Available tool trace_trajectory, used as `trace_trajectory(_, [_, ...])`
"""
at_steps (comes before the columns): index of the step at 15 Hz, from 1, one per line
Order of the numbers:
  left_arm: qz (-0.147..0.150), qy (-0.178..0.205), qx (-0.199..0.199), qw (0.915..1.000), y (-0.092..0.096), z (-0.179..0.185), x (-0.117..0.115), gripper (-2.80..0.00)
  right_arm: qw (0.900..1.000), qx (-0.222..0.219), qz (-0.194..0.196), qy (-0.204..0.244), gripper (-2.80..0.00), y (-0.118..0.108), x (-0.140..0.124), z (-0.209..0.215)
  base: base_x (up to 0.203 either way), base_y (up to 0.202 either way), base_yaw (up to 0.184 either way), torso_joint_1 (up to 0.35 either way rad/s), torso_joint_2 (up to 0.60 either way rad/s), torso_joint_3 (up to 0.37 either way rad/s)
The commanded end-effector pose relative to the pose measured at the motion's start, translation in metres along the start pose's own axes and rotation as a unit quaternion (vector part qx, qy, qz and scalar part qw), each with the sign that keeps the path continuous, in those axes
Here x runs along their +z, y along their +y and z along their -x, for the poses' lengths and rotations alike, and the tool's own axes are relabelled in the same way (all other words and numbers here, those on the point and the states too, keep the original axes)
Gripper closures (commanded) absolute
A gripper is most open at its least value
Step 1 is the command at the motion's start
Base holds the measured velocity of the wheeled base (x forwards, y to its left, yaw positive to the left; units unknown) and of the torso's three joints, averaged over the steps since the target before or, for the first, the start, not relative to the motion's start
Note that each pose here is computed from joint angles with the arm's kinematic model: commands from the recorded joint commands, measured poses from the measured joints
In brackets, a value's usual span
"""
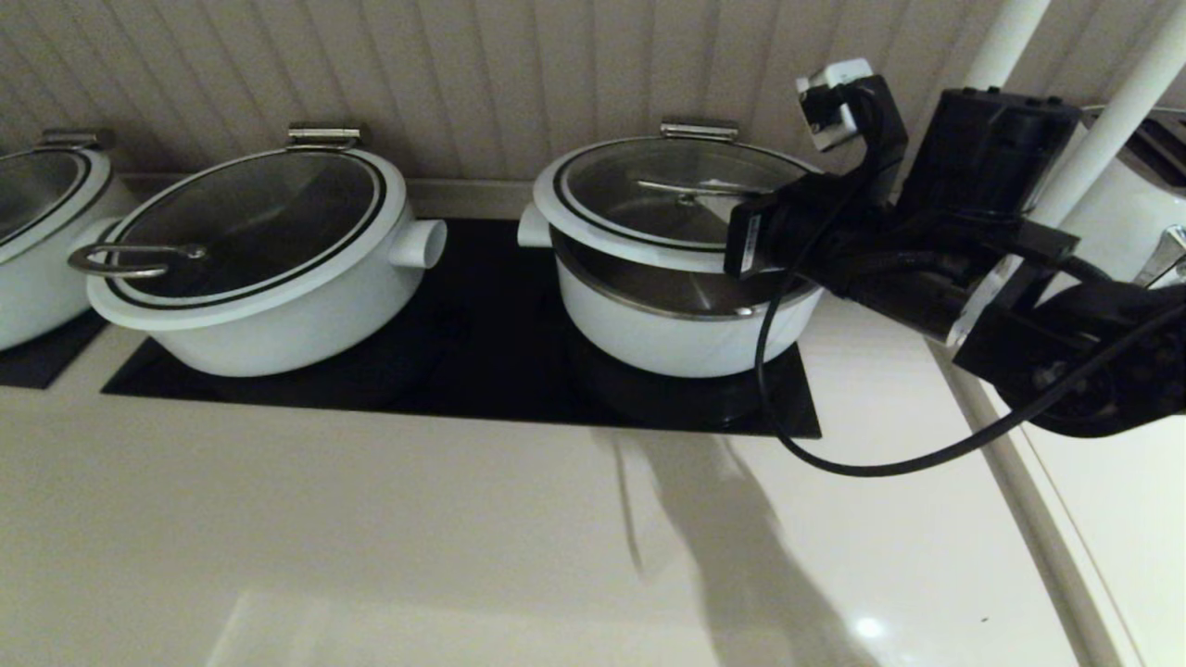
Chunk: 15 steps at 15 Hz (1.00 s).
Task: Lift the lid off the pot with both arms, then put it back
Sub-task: Hold the pot lid with the left arm
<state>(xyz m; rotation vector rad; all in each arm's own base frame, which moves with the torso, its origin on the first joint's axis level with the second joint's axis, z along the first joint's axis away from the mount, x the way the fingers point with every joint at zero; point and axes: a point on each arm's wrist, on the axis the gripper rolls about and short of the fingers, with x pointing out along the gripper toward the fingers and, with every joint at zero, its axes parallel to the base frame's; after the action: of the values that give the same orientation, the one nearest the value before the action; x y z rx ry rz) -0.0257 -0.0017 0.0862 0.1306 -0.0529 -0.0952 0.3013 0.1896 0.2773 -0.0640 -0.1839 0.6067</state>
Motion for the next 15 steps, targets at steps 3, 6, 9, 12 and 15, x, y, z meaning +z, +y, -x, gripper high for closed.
trace_trajectory(3, [-0.005,-0.026,-0.049,0.9985,0.001,0.007,0.029,0.00,1.000,-0.001,0.001,-0.008,0.00,-0.001,0.004,0.000,0.000,0.000,0.000,0.000,0.00,0.000])
trace_trajectory(6, [-0.002,-0.002,-0.061,0.9982,0.005,-0.003,0.055,0.00,1.000,-0.002,0.001,-0.013,0.00,-0.001,0.007,0.000,0.000,0.000,0.000,0.000,0.00,0.000])
trace_trajectory(9, [0.002,0.016,-0.071,0.9973,0.011,-0.030,0.086,0.00,1.000,-0.003,0.002,-0.020,0.00,-0.002,0.011,-0.001,0.000,0.000,0.000,0.000,0.00,0.000])
trace_trajectory(12, [0.002,0.006,-0.085,0.9964,0.017,-0.070,0.113,0.00,1.000,-0.003,0.002,-0.016,0.00,-0.002,0.011,-0.001,0.000,0.000,0.000,0.000,0.00,0.000])
trace_trajectory(15, [0.002,-0.004,-0.119,0.9929,0.019,-0.109,0.134,0.00,1.000,-0.002,0.002,-0.015,0.00,-0.002,0.010,-0.002,0.000,0.000,0.000,0.000,0.00,0.000])
